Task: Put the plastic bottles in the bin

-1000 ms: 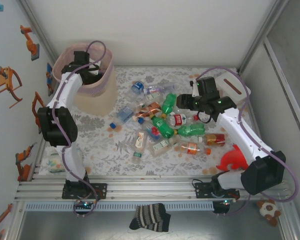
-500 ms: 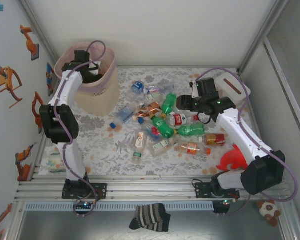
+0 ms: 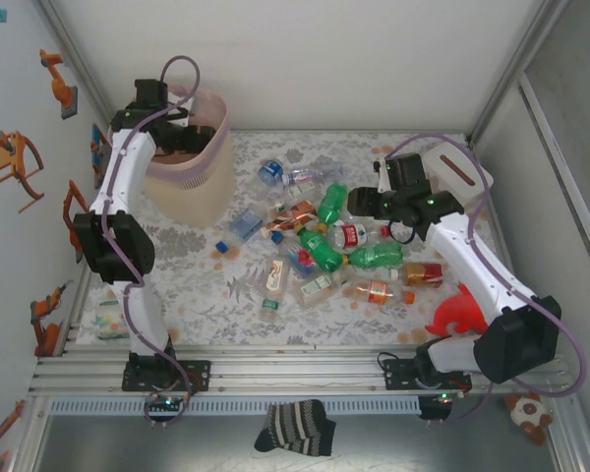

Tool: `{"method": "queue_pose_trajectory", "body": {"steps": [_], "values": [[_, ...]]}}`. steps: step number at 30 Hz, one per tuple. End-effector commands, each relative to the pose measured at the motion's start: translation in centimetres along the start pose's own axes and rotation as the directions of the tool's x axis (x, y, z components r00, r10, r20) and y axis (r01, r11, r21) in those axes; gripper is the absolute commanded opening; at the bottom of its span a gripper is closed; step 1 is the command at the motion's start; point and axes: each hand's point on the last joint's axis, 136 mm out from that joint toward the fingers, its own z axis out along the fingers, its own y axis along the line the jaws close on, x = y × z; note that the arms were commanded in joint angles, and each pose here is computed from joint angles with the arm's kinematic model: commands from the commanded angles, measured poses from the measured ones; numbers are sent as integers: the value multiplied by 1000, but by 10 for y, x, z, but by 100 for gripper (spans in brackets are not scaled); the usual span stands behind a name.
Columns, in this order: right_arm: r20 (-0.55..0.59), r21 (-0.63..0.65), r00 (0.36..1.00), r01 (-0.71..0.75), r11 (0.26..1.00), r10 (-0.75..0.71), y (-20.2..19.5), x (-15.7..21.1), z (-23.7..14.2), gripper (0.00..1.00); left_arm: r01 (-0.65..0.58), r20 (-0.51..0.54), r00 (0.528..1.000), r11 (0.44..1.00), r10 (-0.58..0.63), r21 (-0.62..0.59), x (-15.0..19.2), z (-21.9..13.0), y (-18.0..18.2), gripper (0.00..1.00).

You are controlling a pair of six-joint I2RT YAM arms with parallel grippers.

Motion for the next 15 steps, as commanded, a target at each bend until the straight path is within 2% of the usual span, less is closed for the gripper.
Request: {"method": "queue_pose_trajectory", "body": {"steps": [1, 8, 15], "values": [[19, 10, 1000, -2, 1000, 1, 2, -5, -7, 69, -8, 71, 997, 998, 3, 60, -15, -45, -26, 82], [-8, 19, 1000, -15, 1000, 15, 0, 0, -3, 69, -27, 140, 990, 995, 14, 97, -18, -88, -45, 82], [-44, 20, 999, -18, 1000, 19, -2, 10, 3, 69, -21, 160, 987, 993, 3, 113, -8, -112, -55, 82]]}}
